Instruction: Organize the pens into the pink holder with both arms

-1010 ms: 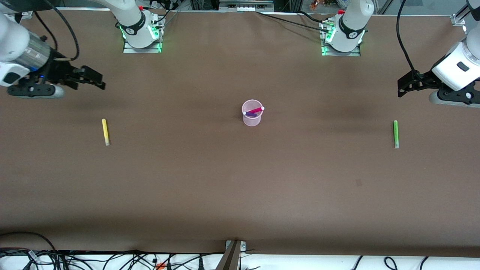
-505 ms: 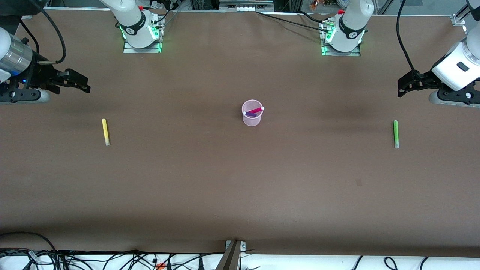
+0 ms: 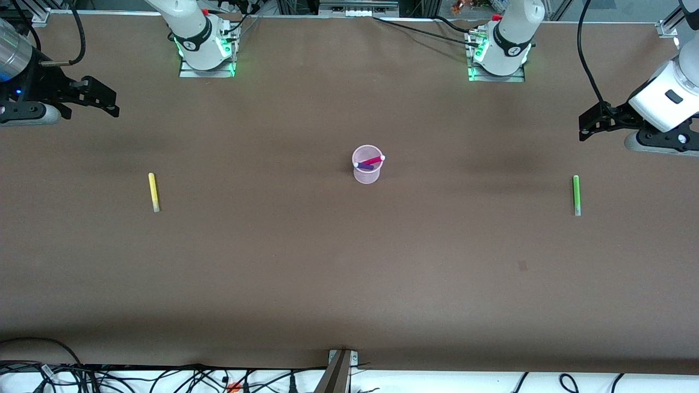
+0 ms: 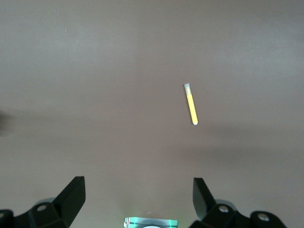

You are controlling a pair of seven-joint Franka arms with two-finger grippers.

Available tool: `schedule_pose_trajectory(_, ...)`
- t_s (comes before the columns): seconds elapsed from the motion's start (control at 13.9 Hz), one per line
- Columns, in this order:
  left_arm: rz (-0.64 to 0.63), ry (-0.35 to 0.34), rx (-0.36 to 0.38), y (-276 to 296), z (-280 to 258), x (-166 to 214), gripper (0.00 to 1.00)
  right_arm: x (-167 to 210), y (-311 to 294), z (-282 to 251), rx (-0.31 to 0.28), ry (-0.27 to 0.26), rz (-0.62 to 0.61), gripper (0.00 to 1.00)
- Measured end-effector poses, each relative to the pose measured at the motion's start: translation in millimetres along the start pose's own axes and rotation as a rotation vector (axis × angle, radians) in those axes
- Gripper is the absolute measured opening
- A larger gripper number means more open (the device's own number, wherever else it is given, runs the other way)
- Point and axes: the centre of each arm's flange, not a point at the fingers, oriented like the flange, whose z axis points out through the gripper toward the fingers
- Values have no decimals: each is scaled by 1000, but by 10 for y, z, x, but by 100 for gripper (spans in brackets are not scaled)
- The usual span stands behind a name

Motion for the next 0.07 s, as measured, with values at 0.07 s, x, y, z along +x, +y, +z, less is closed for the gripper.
schedule_pose_trajectory(0.07, 0, 0, 0, 0, 0, 0, 100, 3, 1, -2, 0, 1, -2, 100)
